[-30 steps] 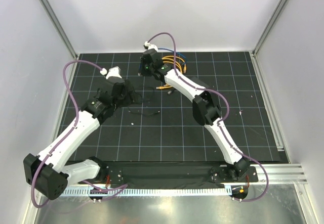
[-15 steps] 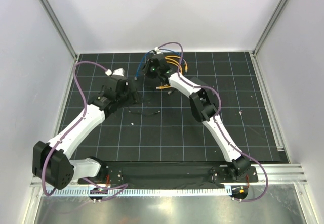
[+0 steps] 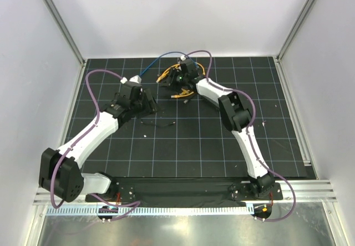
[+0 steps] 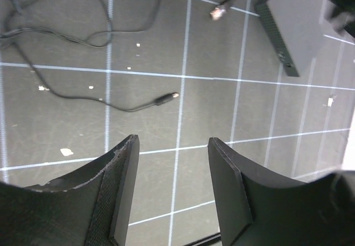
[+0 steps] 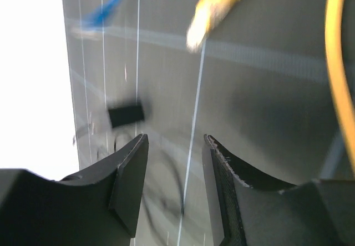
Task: Pull the plug from the switch port
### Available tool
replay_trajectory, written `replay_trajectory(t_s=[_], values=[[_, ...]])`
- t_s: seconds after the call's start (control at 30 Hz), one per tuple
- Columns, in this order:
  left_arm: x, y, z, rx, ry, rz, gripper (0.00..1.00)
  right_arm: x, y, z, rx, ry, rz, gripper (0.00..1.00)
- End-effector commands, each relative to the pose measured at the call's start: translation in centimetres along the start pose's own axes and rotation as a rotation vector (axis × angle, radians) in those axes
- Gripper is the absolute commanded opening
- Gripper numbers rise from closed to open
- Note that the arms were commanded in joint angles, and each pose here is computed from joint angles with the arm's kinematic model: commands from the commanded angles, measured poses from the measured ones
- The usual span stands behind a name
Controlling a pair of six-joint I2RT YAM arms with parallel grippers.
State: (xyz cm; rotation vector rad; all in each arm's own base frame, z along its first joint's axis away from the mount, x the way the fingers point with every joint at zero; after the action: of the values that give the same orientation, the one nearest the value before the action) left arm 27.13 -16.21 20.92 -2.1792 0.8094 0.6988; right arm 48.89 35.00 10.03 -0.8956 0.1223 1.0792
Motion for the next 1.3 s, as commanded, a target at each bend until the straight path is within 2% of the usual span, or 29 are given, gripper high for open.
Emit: replay_trajectory(t_s=[0.0, 0.13, 0.17, 0.2, 0.27, 0.33, 0.47, 0.63, 0.77, 0.9, 1.27], values=[[0.2, 0.0, -1.5, -0.031, 0.091, 0.017, 0.56, -8.4, -5.4, 5.3, -0.123, -0.065, -0.119, 0.52], [1.3, 1.1, -3.2, -0.027, 0.126, 0.053, 0.49, -13.6, -6.2, 1.4, -0.213, 0.091, -0.079, 0.56], [2.4, 1.8, -3.3, -0.021, 0.109, 0.078, 0.47, -14.5, -5.4, -0.1, -0.192, 0.131, -0.034, 0.57], [2.5, 2.4, -5.1, 0.000, 0.140, 0.093, 0.44, -16.0, -6.3, -2.4, -0.167, 0.168, -0.048, 0.57], [4.9, 3.6, -6.1, 0.010, 0.121, 0.141, 0.43, -17.9, -5.9, -4.2, -0.132, 0.164, -0.019, 0.57], [5.8, 4.2, -8.6, -0.008, 0.171, 0.182, 0.38, -20.2, -6.5, -6.7, -0.089, 0.160, -0.032, 0.58], [9.0, 5.2, -11.1, -0.040, 0.194, 0.216, 0.35, -22.8, -5.5, -10.4, -0.055, 0.202, -0.009, 0.59], [13.6, 6.8, -12.2, -0.124, 0.204, 0.273, 0.37, -24.3, -4.3, -13.1, -0.113, 0.310, 0.020, 0.62], [16.1, 8.0, -13.8, -0.173, 0.230, 0.335, 0.38, -25.2, -3.2, -16.6, -0.072, 0.352, 0.005, 0.63], [17.9, 8.6, -14.7, -0.178, 0.234, 0.339, 0.38, -25.8, -2.8, -18.3, -0.037, 0.332, -0.028, 0.63], [21.3, 9.6, -14.8, -0.212, 0.207, 0.339, 0.31, -25.6, -3.3, -19.6, -0.023, 0.309, -0.062, 0.63]])
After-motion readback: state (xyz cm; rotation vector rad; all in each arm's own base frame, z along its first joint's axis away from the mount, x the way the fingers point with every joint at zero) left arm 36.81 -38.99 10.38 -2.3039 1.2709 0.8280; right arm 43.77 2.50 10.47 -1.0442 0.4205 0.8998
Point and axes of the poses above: each gripper's point midway between its finger pads, its own x axis out along the fingers, its own z axis along the line the jaws close on, y = z × x, the point moved 7 cm from there along -x, back along the fingers, and after that the axes turned 14 degrees about -x, right-handed, at the moved point
